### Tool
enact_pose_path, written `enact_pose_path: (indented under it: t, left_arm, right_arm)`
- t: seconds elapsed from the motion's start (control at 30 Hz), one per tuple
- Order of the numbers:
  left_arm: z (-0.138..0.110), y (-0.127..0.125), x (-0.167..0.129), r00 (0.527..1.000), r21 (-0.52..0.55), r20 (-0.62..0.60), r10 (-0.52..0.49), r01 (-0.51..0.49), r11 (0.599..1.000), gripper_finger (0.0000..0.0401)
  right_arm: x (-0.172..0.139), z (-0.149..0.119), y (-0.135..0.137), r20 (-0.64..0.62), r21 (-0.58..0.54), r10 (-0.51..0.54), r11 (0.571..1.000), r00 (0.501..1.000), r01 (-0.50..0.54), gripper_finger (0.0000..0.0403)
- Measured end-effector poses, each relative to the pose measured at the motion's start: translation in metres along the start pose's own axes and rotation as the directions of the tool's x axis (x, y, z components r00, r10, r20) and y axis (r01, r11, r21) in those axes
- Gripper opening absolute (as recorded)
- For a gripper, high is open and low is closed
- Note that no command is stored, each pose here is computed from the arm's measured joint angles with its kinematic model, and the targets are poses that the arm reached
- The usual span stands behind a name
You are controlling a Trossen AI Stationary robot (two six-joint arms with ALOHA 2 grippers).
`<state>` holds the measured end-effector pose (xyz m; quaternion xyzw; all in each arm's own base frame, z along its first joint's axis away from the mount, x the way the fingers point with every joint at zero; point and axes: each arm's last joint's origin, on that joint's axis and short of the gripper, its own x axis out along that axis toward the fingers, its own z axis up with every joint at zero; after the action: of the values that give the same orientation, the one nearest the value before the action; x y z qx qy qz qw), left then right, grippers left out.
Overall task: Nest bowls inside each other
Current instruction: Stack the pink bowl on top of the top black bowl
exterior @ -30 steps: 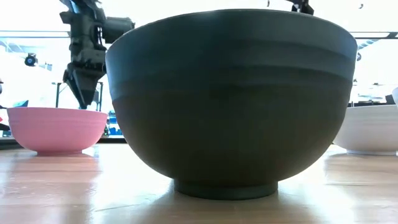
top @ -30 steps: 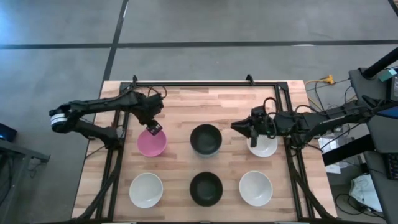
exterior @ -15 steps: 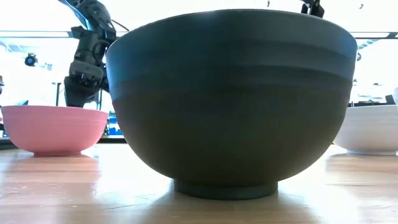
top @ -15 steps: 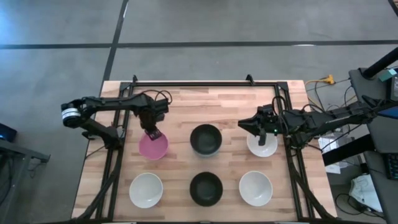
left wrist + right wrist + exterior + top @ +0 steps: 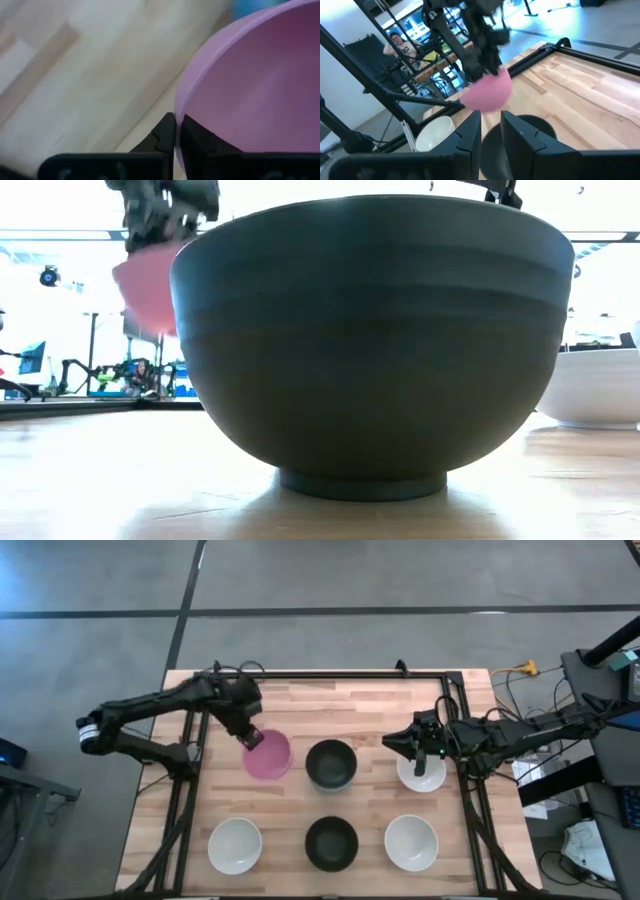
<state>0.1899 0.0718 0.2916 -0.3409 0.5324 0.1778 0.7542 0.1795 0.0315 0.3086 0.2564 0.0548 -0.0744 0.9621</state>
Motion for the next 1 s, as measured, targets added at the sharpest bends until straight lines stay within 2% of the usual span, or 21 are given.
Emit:
enact_pose_path:
  t: [0.1, 0.17, 0.3, 0.37, 0.4, 0.47, 0.6, 0.7, 0.87, 1.0]
  left_arm:
    - [0.009, -0.016, -0.029, 0.982, 0.006, 0.162, -0.096, 0.097, 0.995, 0.0001]
    - [0.019, -0.028, -0.044, 0.942, 0.035, 0.273, -0.194, 0.192, 0.981, 0.0001]
    - [0.044, -0.052, -0.058, 0.807, 0.153, 0.399, -0.435, 0.409, 0.9, 0.0001]
    - [0.058, -0.061, -0.054, 0.757, 0.181, 0.414, -0.506, 0.476, 0.861, 0.0001]
    - [0.064, -0.065, -0.05, 0.747, 0.183, 0.412, -0.521, 0.492, 0.851, 0.0001]
    - [0.075, -0.071, -0.037, 0.759, 0.157, 0.384, -0.526, 0.507, 0.847, 0.0001]
    - [0.092, -0.077, -0.009, 0.847, 0.058, 0.267, -0.46, 0.463, 0.885, 0.0]
    - [0.102, -0.086, 0.001, 0.897, 0.016, 0.172, -0.408, 0.411, 0.911, 0.0]
    - [0.118, -0.098, 0.003, 0.966, -0.007, 0.068, -0.251, 0.252, 0.968, 0.0]
    - [0.131, -0.106, 0.01, 0.988, -0.022, -0.004, -0.152, 0.151, 0.988, 0.0]
  right_arm:
    - [-0.001, -0.001, -0.001, -0.018, -0.007, -0.009, 1.0, 1.0, 0.009, 0.0072]
    - [-0.003, -0.001, -0.002, -0.019, -0.007, -0.009, 1.0, 1.0, 0.009, 0.0073]
    - [-0.007, 0.001, -0.002, -0.012, -0.009, 0.001, 1.0, 1.0, -0.001, 0.0069]
    - [-0.011, 0.003, -0.002, -0.012, -0.013, 0.018, 1.0, 1.0, -0.018, 0.0067]
    - [-0.012, 0.004, -0.002, -0.013, -0.015, 0.032, 0.999, 0.999, -0.032, 0.0066]
    - [-0.016, 0.006, -0.001, -0.012, -0.016, 0.061, 0.998, 0.998, -0.061, 0.0065]
    - [-0.025, 0.007, -0.002, -0.04, -0.015, 0.106, 0.994, 0.994, -0.106, 0.0065]
    - [-0.032, 0.007, -0.004, -0.065, -0.016, 0.123, 0.992, 0.99, -0.124, 0.0064]
    - [-0.041, 0.008, -0.007, -0.072, -0.013, 0.123, 0.992, 0.99, -0.124, 0.0064]
    - [-0.046, 0.009, -0.009, -0.07, -0.017, 0.124, 0.992, 0.99, -0.126, 0.0063]
